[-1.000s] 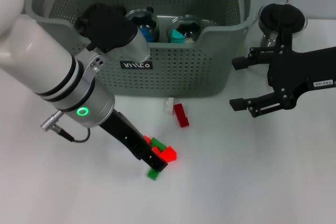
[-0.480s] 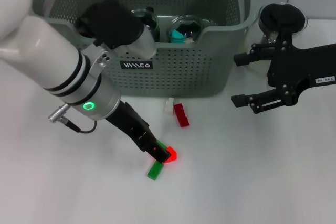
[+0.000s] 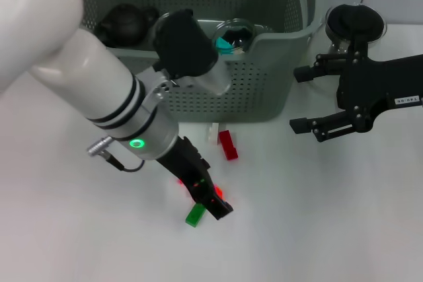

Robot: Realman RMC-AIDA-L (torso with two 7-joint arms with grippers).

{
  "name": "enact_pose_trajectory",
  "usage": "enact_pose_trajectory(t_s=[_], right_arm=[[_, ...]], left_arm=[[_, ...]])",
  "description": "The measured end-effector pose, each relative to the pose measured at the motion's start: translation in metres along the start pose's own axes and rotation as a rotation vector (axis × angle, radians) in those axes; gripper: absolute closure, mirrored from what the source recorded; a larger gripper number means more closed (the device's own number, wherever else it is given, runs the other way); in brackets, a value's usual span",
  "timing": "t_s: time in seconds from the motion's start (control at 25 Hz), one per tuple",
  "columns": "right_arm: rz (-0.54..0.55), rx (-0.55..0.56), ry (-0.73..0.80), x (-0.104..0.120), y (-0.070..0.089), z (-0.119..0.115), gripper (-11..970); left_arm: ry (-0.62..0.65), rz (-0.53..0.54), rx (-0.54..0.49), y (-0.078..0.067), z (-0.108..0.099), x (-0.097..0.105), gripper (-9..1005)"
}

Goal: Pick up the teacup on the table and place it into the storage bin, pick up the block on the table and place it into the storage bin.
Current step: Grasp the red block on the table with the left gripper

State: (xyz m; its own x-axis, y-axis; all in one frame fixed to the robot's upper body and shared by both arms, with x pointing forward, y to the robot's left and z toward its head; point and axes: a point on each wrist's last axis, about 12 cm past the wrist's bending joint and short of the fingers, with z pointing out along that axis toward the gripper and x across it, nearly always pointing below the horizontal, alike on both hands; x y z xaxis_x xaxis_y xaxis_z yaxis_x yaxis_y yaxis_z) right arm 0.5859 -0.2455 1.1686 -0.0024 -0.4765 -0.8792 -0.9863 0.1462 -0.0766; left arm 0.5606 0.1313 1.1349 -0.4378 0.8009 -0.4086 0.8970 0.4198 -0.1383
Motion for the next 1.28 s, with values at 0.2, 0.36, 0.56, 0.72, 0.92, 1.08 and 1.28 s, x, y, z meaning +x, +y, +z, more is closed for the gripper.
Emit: enact_pose_trajectory(t_s=[0.2, 0.36, 0.56, 0.72, 0.92, 1.08, 1.28], right_arm=[[0.002, 0.007, 0.002, 0.001, 0.0, 0.0, 31], [0.003, 0.01, 0.005, 0.002, -0.001, 0.0, 31], [0.004, 0.012, 0.005, 0.003, 0.0, 0.0, 32], [0.003, 0.012, 0.005, 0.003, 0.0, 0.0, 32], [0.002, 0.017, 0.006, 0.002, -0.001, 0.0, 32], [0.0, 0.02, 0.006, 0.002, -0.002, 0.0, 31], [-0.003, 0.022, 0.005, 0.001, -0.003, 0.0, 31]], left_arm=[[-0.016, 0.005, 0.017, -0.002, 0.007, -0.005, 35], [-0.035, -0.012, 0.009, 0.001, 0.012, -0.005, 35], [-0.042, -0.01, -0.002, 0.004, 0.016, -0.004, 35], [-0.043, -0.002, -0.01, 0.005, 0.02, -0.003, 34], [-0.036, 0.004, -0.013, 0.005, 0.026, -0.001, 34], [-0.022, 0.017, -0.011, 0.003, 0.029, -0.001, 34], [-0.007, 0.032, -0.012, 0.001, 0.032, 0.0, 35]])
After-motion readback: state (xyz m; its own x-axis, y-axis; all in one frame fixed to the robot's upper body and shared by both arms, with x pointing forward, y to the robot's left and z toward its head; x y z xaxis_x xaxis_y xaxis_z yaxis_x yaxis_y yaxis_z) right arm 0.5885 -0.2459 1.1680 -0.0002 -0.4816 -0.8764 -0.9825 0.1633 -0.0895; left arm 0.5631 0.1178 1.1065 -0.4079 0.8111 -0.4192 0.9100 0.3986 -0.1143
